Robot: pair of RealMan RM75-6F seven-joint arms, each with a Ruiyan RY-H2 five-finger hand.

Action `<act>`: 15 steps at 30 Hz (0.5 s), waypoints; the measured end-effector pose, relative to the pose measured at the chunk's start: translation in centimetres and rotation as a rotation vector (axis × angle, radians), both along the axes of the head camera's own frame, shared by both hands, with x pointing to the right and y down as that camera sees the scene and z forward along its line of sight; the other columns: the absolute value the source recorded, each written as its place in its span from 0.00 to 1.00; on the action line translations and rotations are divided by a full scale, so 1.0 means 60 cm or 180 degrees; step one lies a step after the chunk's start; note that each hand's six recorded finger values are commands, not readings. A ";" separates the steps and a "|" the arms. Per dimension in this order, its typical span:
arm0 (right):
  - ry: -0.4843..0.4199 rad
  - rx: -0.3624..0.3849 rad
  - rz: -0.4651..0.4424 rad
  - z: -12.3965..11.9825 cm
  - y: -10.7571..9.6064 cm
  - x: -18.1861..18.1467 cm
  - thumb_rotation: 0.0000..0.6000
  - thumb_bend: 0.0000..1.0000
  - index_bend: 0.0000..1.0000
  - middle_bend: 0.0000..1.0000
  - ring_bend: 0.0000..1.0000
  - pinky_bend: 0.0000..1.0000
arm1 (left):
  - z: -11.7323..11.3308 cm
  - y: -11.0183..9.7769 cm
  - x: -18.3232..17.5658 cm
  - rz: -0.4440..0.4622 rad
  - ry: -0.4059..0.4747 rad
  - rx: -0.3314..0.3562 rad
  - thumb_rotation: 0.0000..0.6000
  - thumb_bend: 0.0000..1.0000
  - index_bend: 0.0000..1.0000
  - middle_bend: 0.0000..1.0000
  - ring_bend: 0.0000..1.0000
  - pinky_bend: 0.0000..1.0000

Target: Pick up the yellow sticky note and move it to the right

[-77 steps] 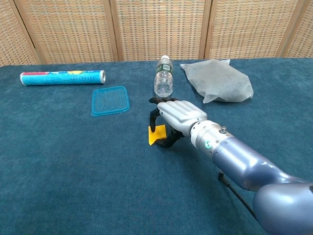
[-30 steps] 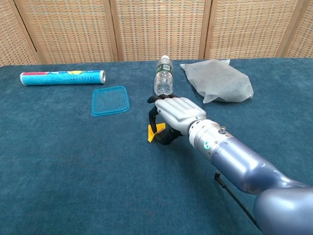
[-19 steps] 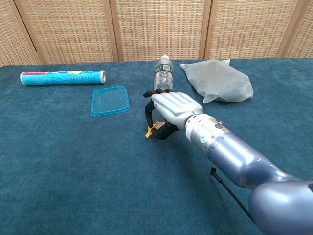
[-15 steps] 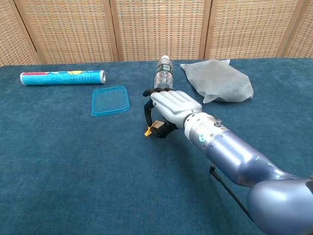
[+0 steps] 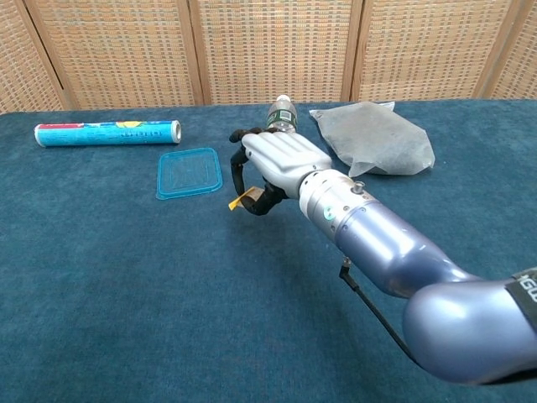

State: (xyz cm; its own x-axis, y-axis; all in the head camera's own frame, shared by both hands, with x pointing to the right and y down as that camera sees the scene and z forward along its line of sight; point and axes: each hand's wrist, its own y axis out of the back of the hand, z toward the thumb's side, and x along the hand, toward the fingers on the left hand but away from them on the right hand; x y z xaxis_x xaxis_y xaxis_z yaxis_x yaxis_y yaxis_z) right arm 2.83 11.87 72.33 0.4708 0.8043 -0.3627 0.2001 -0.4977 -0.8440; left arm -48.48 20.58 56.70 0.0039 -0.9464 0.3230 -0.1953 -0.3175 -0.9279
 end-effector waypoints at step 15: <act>-0.0209 0.0162 0.0242 -0.063 -0.039 0.058 1.00 0.54 0.62 0.14 0.00 0.00 | -0.001 0.004 0.003 0.0026 0.0013 -0.0003 1.00 0.17 0.00 0.00 0.00 0.04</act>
